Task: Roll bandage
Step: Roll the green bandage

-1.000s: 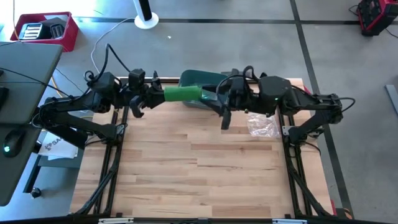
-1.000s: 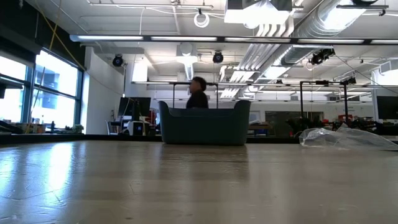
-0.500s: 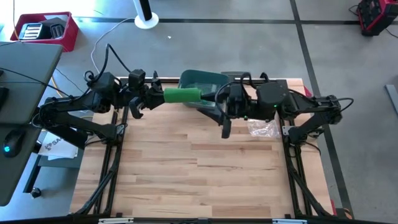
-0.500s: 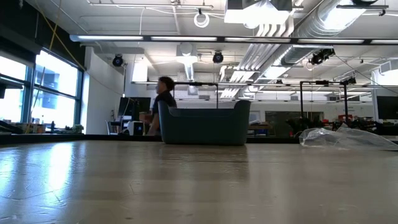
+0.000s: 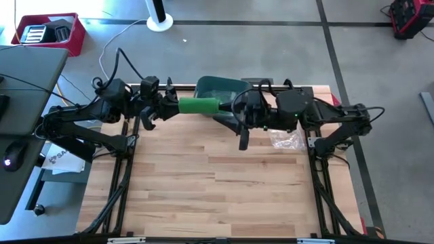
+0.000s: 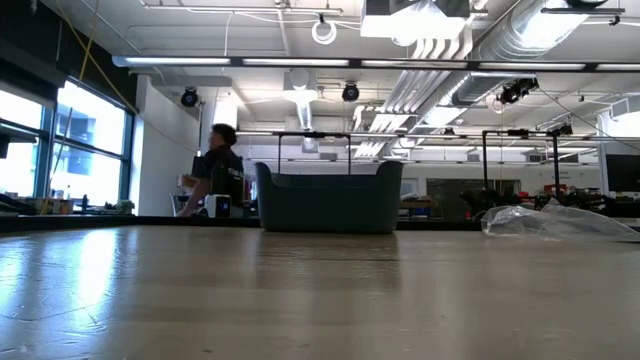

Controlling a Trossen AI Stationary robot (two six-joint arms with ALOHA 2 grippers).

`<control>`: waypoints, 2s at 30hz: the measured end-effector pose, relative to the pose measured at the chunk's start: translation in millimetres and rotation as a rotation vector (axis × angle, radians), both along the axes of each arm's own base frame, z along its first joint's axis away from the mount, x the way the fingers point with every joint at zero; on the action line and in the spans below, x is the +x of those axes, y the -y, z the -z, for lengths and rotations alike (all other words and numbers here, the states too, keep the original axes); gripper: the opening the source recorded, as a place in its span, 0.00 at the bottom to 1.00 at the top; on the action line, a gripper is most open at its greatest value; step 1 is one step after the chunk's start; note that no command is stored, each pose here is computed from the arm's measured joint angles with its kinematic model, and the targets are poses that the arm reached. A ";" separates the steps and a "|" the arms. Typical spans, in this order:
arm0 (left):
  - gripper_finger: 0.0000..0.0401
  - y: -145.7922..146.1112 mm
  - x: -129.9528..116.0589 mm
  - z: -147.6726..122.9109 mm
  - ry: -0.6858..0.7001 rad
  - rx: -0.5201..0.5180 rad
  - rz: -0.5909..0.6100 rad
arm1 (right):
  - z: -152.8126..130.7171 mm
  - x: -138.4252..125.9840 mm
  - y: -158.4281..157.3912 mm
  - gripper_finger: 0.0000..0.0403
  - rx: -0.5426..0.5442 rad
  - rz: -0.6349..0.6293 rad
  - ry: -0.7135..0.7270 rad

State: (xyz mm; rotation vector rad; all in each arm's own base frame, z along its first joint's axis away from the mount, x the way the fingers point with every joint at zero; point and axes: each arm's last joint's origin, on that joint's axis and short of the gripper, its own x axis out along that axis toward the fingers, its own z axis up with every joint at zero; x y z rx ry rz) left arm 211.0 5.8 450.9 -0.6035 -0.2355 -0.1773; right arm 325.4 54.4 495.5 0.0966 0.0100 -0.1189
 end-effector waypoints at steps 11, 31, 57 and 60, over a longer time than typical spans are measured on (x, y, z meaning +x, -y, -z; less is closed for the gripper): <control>0.03 0.9 0.8 2.7 -0.029 -0.011 0.015 | 9.2 14.8 3.9 0.11 0.028 -0.016 -0.012; 0.27 -12.0 -82.9 6.0 -0.215 0.198 -0.268 | 15.0 -49.6 16.2 0.01 0.114 -0.140 -0.354; 0.25 -11.3 -29.6 32.5 -0.422 0.135 -0.231 | 368.4 -8.7 40.6 0.01 0.865 -0.324 -0.341; 0.25 -12.9 -19.9 35.8 -0.435 0.095 -0.251 | 382.1 -5.9 43.8 0.01 0.878 -0.310 -0.365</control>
